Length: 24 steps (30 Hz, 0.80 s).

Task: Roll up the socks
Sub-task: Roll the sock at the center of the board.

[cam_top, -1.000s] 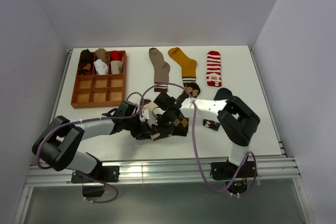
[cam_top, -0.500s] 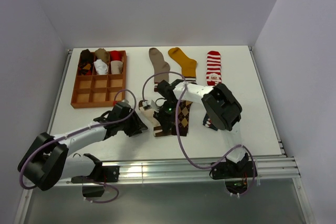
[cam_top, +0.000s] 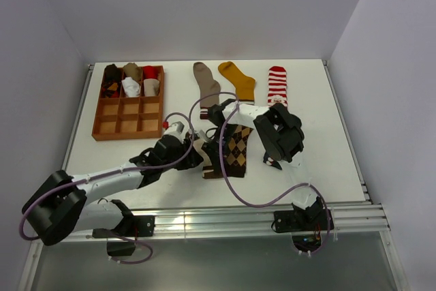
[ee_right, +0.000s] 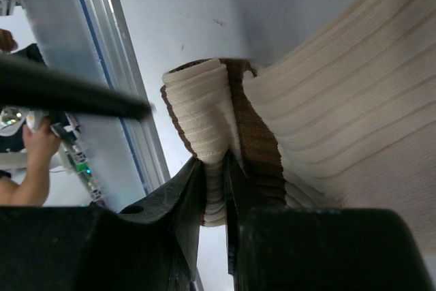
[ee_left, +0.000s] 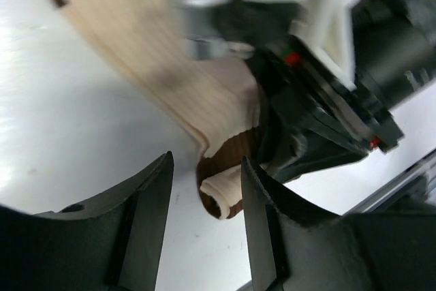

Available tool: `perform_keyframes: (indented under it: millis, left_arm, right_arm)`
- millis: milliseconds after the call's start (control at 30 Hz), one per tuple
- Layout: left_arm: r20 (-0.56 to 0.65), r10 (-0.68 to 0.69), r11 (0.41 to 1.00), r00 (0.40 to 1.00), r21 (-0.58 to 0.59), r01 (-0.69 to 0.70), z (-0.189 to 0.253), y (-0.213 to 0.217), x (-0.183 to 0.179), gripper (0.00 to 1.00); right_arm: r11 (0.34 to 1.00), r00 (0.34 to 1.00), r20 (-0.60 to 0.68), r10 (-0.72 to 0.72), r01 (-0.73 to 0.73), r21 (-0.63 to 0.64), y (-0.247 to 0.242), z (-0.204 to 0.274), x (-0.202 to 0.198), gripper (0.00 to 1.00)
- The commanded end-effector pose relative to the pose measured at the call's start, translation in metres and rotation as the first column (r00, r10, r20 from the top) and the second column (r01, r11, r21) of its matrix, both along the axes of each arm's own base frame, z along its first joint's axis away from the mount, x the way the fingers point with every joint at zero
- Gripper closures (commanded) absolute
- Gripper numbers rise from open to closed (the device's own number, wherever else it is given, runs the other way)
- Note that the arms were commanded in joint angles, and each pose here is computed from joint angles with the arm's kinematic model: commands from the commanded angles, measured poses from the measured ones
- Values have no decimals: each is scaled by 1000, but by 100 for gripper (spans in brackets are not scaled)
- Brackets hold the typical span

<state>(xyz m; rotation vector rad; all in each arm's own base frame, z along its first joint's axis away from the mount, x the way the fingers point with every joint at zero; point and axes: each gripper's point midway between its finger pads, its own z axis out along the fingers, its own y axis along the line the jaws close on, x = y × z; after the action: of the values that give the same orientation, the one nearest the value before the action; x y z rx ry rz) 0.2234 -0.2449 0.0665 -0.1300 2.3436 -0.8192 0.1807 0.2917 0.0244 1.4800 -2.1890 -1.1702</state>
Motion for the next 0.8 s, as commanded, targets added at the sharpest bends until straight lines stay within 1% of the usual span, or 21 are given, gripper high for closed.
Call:
perform_keyframes:
  millis: [0,67,100,233,500,567,767]
  left_arm:
    - [194,-104,993,976,-41,114,24,-29,10,50]
    - [211,-123,989,970,-56,137,24,-34,8,50]
    - [244,-128,986,961,-77,151,28,-38,9,50]
    - [278,-184,964,943,-136,228,32,-49,1,50]
    - [254,-259,932,932,-188,310,15,-64,-14,52]
    - [241,-275,930,931,-180,321,8,-67,-16,55]
    - [206,-320,915,925,-186,358,-7,-73,-27,57]
  right_arm:
    - [997,1000,-6,22,-23,-77,-12,-16,1,90]
    - [996,1000,-23,19,-21,-81,-13,-16,0,90]
    - [996,1000,-25,16,-18,-83,-13,-16,1,90]
    - [996,999,-40,7,-10,-86,-13,-17,1,91]
    - [996,998,-57,-15,10,-87,-14,-17,5,91]
    - [996,998,-61,-23,17,-91,-14,-16,6,90]
    - [995,996,-80,-30,23,-94,-15,-16,6,91]
